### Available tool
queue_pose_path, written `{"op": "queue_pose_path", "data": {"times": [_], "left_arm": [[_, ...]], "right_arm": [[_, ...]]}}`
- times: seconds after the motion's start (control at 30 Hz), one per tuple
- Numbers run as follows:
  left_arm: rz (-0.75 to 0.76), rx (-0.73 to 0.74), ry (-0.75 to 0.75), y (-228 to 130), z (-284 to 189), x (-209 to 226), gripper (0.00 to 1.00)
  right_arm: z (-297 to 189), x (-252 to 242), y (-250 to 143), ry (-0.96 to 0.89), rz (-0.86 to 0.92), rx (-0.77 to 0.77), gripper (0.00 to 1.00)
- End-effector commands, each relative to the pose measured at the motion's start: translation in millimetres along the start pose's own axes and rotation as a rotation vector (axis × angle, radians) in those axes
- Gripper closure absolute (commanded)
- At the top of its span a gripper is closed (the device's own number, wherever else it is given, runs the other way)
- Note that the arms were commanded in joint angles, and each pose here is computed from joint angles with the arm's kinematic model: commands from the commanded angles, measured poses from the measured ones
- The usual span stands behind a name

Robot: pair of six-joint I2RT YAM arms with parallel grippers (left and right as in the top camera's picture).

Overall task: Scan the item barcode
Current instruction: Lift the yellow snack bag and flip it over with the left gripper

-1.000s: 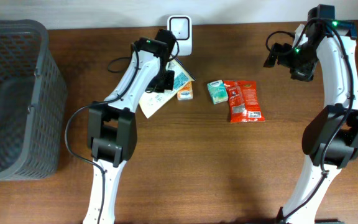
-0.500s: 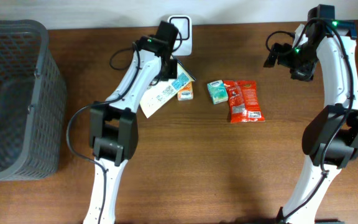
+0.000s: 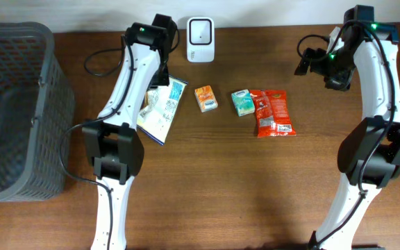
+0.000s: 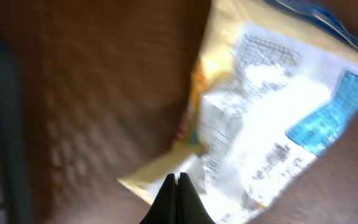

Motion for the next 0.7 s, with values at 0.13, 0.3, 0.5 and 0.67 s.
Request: {"op": "queue_pose_path", "data": {"times": [0.13,0.3,0.5,0.67], "left_arm": [[0.064,0.253,0.035,-49.1,65.4,-11.0,1.0],[0.078,0.216,0.125,-42.4,40.2,4.2,1.0],[-0.02,-0.002,-0.112,-5.0,-42.4,5.3,1.0],[-0.016,0.021,-0.138,4.5,14.8,-23.9,1.0]], "right_arm": [[-11.1,3.7,1.1,-0.004,-0.002,-0.03,0.01],[-11.1,3.7,1.1,-0.004,-0.002,-0.03,0.01],[-11.1,3.7,1.1,-0.004,-0.002,-0.03,0.01],[-11.1,3.7,1.1,-0.004,-0.002,-0.03,0.01]]}}
Point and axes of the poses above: each gripper's point midway between its finger pads, its own z axis out along the fingers, its own x axis along the line the jaws close on, y = z × x, the point moved 9 cm from there along -z, back along the fingers, and after that the axes turned 3 degrees about -z, right-handed, at the moved point
